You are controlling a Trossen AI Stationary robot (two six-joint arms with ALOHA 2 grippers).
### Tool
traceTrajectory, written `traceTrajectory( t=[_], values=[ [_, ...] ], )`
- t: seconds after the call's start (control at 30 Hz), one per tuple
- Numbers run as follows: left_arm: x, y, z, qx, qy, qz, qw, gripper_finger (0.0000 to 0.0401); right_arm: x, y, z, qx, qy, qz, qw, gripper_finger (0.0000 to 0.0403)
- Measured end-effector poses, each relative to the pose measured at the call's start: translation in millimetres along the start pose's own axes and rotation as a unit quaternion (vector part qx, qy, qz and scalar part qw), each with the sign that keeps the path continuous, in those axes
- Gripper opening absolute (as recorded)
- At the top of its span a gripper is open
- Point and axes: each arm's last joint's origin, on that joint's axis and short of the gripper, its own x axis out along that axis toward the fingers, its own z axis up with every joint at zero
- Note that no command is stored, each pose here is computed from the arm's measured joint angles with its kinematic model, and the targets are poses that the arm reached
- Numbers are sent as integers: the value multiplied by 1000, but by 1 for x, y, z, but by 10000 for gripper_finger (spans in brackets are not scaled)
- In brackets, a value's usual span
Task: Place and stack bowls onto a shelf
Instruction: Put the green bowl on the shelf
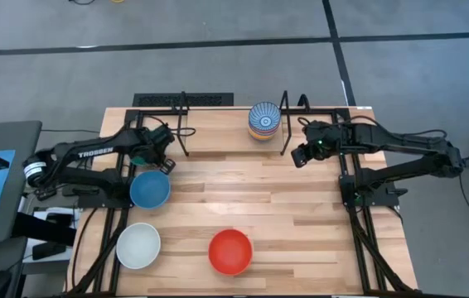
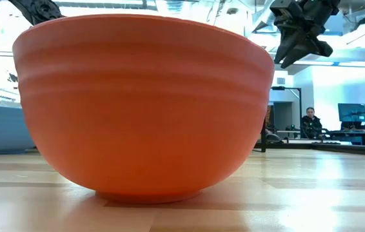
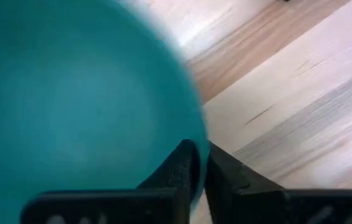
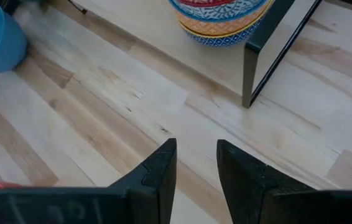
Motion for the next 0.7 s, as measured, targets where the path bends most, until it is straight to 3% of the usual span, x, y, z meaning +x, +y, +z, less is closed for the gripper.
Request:
traceTrajectory(
  t=[0.13, 0.27, 0.4, 0.5, 0.63, 0.7],
  values=[
    [-15, 0, 4, -10, -6, -4, 1000, 4, 0, -2, 2, 6, -3, -3, 1000, 140],
    [-49, -5, 14, -7, -57, -3, 998, 1, 1, -3, 4, 12, -2, 2, 1000, 140],
    [-97, -16, 27, 79, -151, -4, 985, 0, 1, 2, 15, 21, -46, 37, 998, 140],
    [-131, -30, 31, 219, -229, -8, 948, 0, -2, 10, 28, -3, -110, 89, 990, 140],
    [-165, -45, 29, 393, -283, -42, 874, 0, -11, 22, 48, -57, -209, 163, 963, 144],
    [-177, -50, 26, 447, -301, -48, 841, 0, -16, 24, 57, -56, -249, 190, 948, 151]
  ],
)
